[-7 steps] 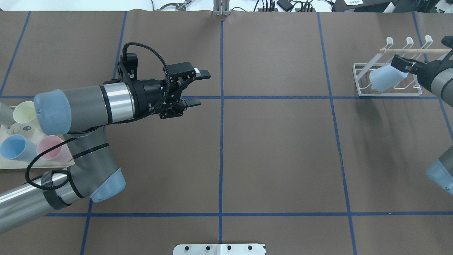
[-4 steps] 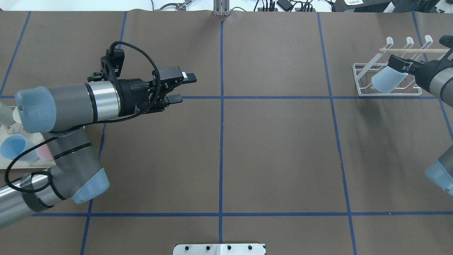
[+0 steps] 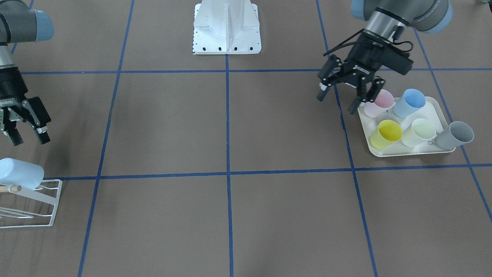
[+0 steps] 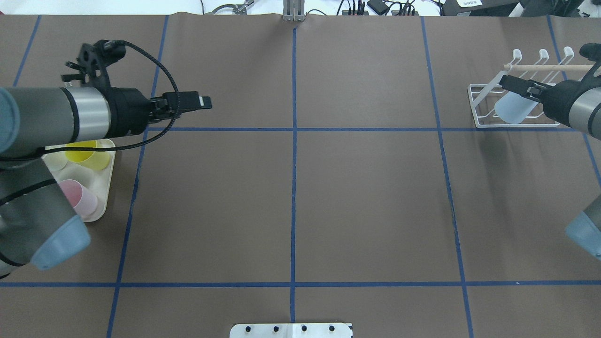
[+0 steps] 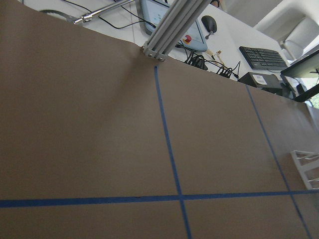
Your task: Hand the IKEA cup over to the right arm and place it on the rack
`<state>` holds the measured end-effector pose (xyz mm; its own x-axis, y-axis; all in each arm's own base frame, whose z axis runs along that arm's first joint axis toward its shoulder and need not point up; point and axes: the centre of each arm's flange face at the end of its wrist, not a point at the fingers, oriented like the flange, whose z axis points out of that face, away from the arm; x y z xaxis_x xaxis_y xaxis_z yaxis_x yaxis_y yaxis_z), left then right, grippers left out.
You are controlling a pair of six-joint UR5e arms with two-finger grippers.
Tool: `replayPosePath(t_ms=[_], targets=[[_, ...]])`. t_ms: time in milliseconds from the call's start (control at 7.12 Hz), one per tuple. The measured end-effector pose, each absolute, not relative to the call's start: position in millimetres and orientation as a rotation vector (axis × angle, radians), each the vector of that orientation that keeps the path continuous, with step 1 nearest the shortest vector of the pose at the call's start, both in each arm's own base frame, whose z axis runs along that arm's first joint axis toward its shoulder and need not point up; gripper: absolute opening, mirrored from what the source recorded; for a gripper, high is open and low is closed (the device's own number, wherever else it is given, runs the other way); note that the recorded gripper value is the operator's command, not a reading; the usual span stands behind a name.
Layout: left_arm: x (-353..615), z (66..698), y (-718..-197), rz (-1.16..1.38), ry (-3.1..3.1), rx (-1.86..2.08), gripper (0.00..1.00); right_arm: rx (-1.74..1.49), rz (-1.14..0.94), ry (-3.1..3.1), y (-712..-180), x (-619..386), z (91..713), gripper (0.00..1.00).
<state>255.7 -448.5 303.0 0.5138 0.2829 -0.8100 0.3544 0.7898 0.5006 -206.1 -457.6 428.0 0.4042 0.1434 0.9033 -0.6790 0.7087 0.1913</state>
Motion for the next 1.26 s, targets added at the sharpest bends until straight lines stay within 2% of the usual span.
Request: replayPosePath(t_ms=[421, 702, 983, 1264], targets=[[132.0, 411.9, -475.9, 0.182, 0.800, 0.710, 0.99, 0.550, 0.543, -1.080, -446.5, -224.1, 418.8, 1.00], [47.9, 518.2, -513.9, 0.298, 0.727, 0.668, 1.00, 0.544, 0.532, -1.087, -443.4, -230.7, 417.4, 1.00], [22.2, 574.1, -540.9, 0.310, 0.712, 0.615, 0.99, 0.523, 0.533, -1.106, -438.5, -240.9, 414.5, 1.00], [20.5, 623.9, -544.8, 0.259, 0.739, 0.513, 0.98, 0.510, 0.534, -1.121, -435.4, -248.5, 411.2, 1.00]])
